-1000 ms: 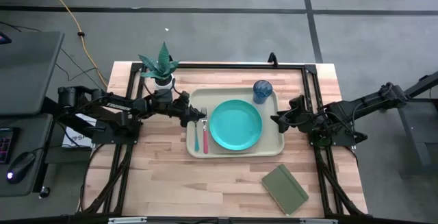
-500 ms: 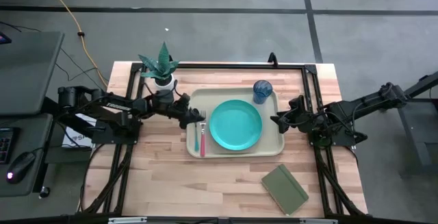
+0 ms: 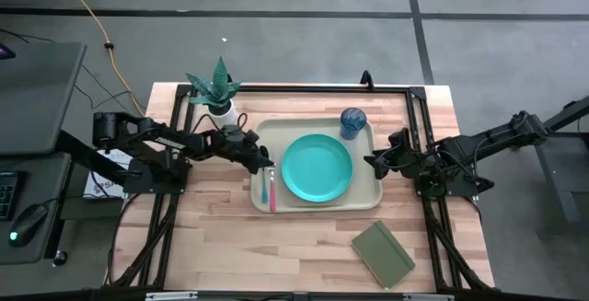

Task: Pick and place plate/cup/fork/spoon on tray
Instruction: Put the pink fork in between the blue spoon and blue plate on the gray tray

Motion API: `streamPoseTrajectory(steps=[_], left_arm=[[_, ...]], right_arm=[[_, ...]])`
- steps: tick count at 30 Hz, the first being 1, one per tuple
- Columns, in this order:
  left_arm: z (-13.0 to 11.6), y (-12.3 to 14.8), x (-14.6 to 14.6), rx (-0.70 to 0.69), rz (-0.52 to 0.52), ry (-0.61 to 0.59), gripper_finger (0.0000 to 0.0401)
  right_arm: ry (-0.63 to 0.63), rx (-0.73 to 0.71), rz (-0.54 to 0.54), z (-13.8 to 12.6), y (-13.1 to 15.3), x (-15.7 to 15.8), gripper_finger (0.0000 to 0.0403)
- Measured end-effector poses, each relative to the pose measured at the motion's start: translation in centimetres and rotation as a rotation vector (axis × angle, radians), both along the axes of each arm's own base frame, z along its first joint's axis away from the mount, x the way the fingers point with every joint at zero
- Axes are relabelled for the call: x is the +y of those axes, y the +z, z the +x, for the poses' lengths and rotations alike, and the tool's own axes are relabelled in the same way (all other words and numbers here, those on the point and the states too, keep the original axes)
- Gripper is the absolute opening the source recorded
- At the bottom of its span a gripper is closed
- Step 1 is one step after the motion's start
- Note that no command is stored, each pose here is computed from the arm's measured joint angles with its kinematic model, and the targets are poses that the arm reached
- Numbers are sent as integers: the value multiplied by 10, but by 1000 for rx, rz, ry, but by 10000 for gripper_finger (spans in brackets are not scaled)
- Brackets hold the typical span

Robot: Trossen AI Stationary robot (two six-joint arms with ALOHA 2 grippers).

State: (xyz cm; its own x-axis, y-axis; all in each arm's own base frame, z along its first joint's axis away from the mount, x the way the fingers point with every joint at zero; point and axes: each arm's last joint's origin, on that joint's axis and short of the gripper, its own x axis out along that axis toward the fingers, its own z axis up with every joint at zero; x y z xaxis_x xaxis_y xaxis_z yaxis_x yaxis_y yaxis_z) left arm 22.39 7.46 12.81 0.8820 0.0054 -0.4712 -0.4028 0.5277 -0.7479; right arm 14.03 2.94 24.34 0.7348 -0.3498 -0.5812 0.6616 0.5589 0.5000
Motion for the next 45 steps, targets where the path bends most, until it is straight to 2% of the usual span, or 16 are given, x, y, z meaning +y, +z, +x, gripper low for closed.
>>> streamPoseTrajectory(steps=[7,17,22,45], left_arm=[[1,-14,5,51,-8,56,0],[-1,-16,10,67,-10,97,0],[-4,-21,10,123,-6,131,0],[-5,-22,12,167,122,149,0]], right_arm=[[0,7,-2,0,0,0,225],[0,7,-2,0,0,0,225],[0,7,-2,0,0,0,225],[-10,0,12,0,0,0,225]])
